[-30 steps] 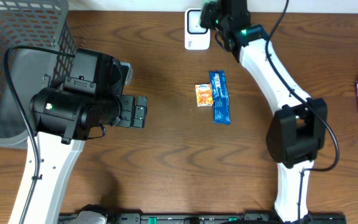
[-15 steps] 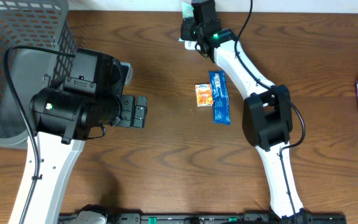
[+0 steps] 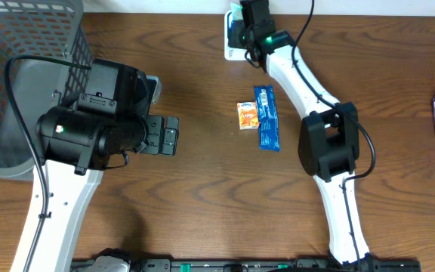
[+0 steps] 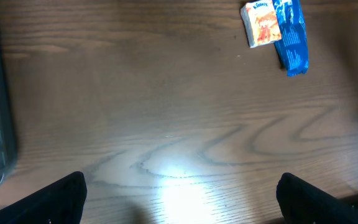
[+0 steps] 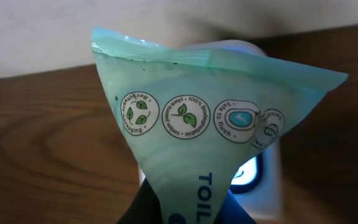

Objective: Scan the item barcode
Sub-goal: 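Carry the pouch to the right edge and release it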

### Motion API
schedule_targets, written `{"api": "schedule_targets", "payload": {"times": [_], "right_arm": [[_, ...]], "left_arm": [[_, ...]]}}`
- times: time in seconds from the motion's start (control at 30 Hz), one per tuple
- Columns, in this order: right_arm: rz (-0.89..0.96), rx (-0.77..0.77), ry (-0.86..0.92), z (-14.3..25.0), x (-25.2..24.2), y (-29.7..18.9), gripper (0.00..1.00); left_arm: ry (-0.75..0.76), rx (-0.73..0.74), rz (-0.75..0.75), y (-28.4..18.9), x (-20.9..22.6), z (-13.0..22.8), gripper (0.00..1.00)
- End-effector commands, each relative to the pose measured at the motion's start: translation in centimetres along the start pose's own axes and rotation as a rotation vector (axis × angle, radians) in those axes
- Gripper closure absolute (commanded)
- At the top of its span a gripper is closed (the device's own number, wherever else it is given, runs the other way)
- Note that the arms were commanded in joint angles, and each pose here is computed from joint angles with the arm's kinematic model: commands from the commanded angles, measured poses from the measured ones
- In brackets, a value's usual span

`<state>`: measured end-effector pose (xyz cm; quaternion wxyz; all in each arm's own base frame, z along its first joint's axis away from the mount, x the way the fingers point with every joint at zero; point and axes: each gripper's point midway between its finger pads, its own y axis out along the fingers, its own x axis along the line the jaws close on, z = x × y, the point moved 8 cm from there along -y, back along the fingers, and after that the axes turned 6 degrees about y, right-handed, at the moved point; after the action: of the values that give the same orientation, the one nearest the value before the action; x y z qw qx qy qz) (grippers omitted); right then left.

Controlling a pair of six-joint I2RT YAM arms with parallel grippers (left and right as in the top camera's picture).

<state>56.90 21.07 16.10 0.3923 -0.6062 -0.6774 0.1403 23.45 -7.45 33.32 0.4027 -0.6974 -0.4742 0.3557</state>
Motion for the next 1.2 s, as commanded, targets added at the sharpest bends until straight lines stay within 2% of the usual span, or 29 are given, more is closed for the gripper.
{"api": "schedule_targets", "payload": {"times": [0.0,0.13,0.27,0.53,0.63,0.77,0.87,0.97,1.07,1.17], "right_arm": [[0.011,-0.110,0.035,-5.8,-1.5,-4.0,0.99],[0.098,-0.110,0.097,-9.7,-5.9,-7.9,0.99],[0.233,-0.054,0.189,-11.6,-12.8,-11.7,0.99],[0.618,0.123,0.388,-9.9,-28.7,-16.9,0.99],[0.746,0.161,0.425,-8.9,-33.6,-18.7,0.90],[0.818,0.238,0.489,-6.7,-39.3,-20.3,0.89],[0.786,0.300,0.532,-4.8,-42.1,-20.4,0.93],[0.608,0.362,0.483,-3.1,-43.5,-19.1,0.95],[0.498,0.394,0.447,-1.5,-44.3,-17.9,0.90],[0.533,0.414,0.454,0.1,-45.4,-17.3,0.87]], "left_arm": [[-0.006,-0.003,-0.015,-0.2,0.2,-0.1,0.02],[-0.006,-0.003,-0.015,-0.2,0.2,-0.1,0.02],[-0.006,-0.003,-0.015,-0.2,0.2,-0.1,0.02],[-0.006,-0.003,-0.015,-0.2,0.2,-0.1,0.02],[-0.006,-0.003,-0.015,-0.2,0.2,-0.1,0.02],[-0.006,-0.003,-0.015,-0.2,0.2,-0.1,0.02],[-0.006,-0.003,-0.015,-0.2,0.2,-0.1,0.02],[-0.006,-0.003,-0.015,-0.2,0.2,-0.1,0.02],[-0.006,-0.003,-0.015,-0.2,0.2,-0.1,0.02],[-0.006,-0.003,-0.015,-0.2,0.2,-0.1,0.02]]}}
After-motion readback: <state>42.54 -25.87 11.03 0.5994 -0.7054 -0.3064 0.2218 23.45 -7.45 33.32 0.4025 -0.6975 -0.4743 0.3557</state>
